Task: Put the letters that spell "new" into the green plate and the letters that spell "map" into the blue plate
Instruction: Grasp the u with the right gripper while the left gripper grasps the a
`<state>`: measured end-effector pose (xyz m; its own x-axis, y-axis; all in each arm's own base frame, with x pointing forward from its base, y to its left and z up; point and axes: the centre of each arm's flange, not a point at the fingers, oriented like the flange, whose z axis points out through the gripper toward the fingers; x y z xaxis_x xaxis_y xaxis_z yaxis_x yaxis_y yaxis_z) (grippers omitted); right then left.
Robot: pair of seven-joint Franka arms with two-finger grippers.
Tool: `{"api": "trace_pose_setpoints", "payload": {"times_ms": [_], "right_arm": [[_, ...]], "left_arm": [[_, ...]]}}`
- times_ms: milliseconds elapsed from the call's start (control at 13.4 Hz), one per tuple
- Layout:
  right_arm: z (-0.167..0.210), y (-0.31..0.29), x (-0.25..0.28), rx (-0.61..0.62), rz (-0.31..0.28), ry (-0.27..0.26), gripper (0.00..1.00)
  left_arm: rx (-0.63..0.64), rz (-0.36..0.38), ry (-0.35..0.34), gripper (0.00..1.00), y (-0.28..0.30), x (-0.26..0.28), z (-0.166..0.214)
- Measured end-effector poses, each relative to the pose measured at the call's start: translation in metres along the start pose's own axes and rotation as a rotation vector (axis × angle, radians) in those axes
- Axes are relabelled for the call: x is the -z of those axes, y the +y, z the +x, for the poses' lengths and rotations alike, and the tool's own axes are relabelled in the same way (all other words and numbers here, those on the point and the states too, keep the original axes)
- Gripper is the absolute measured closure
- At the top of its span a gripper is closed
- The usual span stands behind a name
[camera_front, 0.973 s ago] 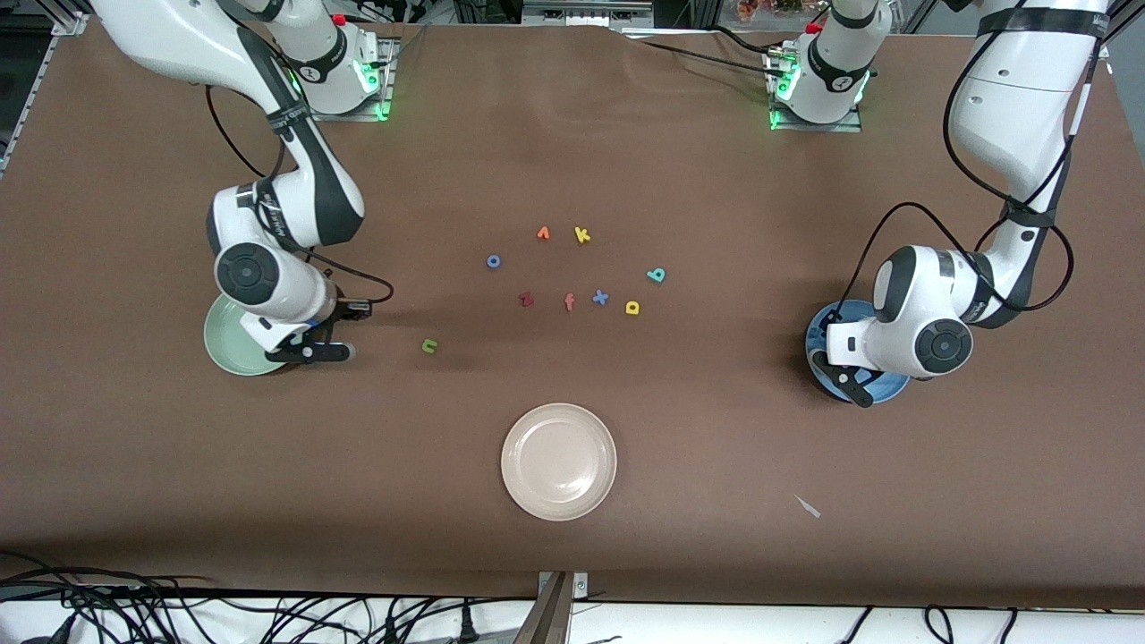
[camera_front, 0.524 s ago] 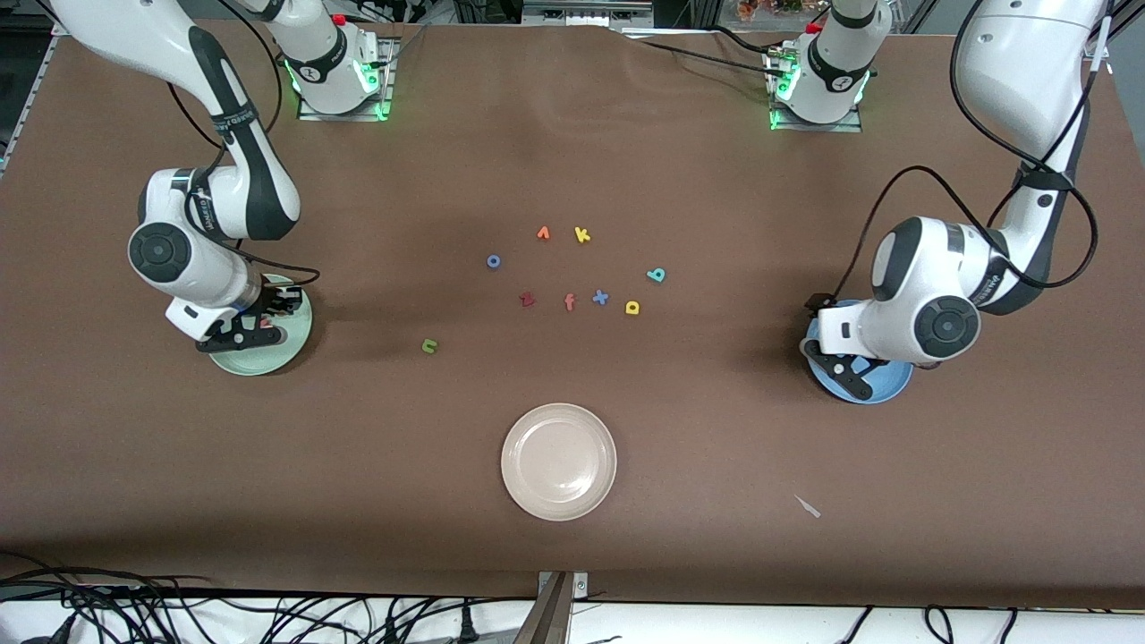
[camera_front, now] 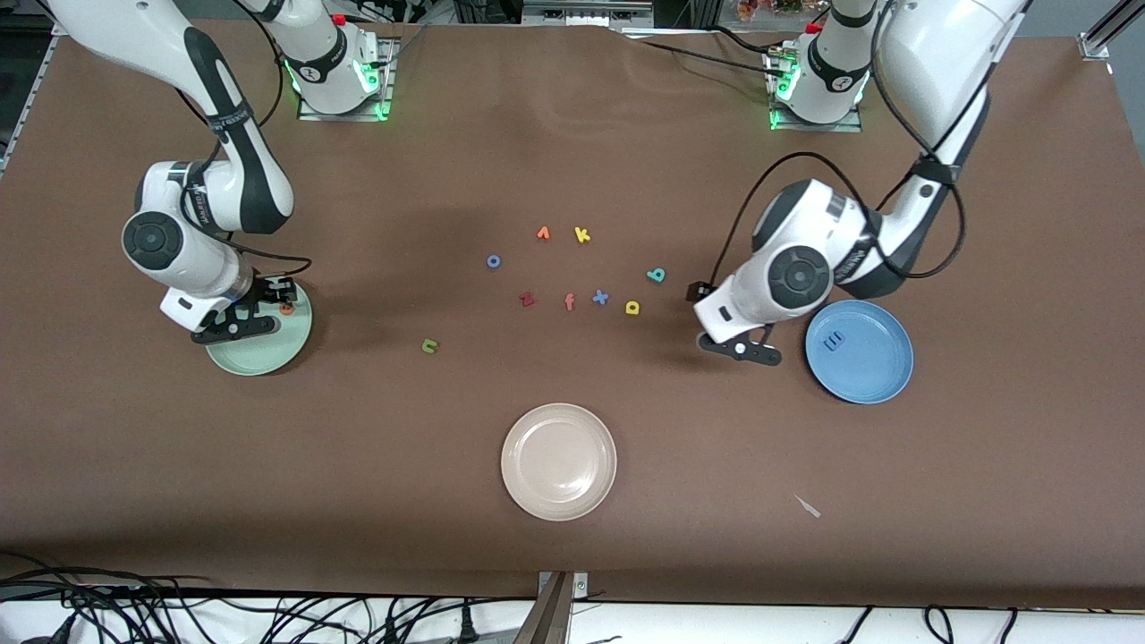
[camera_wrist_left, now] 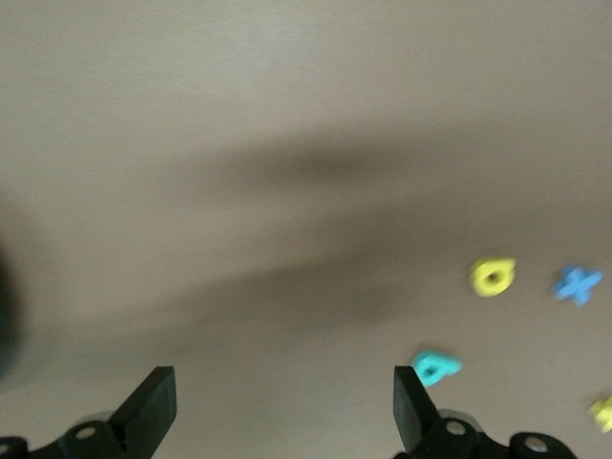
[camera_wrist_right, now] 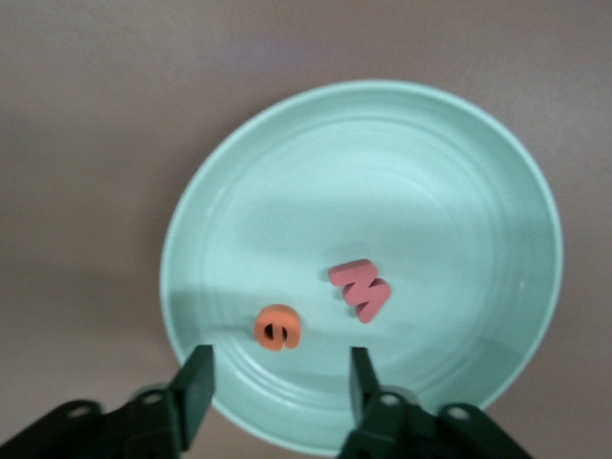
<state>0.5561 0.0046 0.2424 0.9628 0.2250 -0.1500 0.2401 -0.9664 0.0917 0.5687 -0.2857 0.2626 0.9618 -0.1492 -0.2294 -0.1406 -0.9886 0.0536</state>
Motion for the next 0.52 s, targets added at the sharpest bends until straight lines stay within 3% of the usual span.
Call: {"api": "trace_pose_setpoints", "payload": {"times_ms": [150, 224, 524], "right_arm": [[0.017, -0.025, 0.026, 0.043, 0.014, 0.001, 0.04], [0.023, -0.045, 0.032, 0.071, 0.025, 0.007, 0.0], [0.037, -0.109, 0.03, 0.171, 0.078, 0.016, 0.0]], "left_arm": [[0.057, -0.02, 0.019, 0.0, 0.034, -0.025, -0.002], [0.074, -0.031, 0.023, 0.03, 0.045, -0.038, -0.002], [0.084, -0.056, 0.039, 0.14, 0.081, -0.065, -0.008]]}}
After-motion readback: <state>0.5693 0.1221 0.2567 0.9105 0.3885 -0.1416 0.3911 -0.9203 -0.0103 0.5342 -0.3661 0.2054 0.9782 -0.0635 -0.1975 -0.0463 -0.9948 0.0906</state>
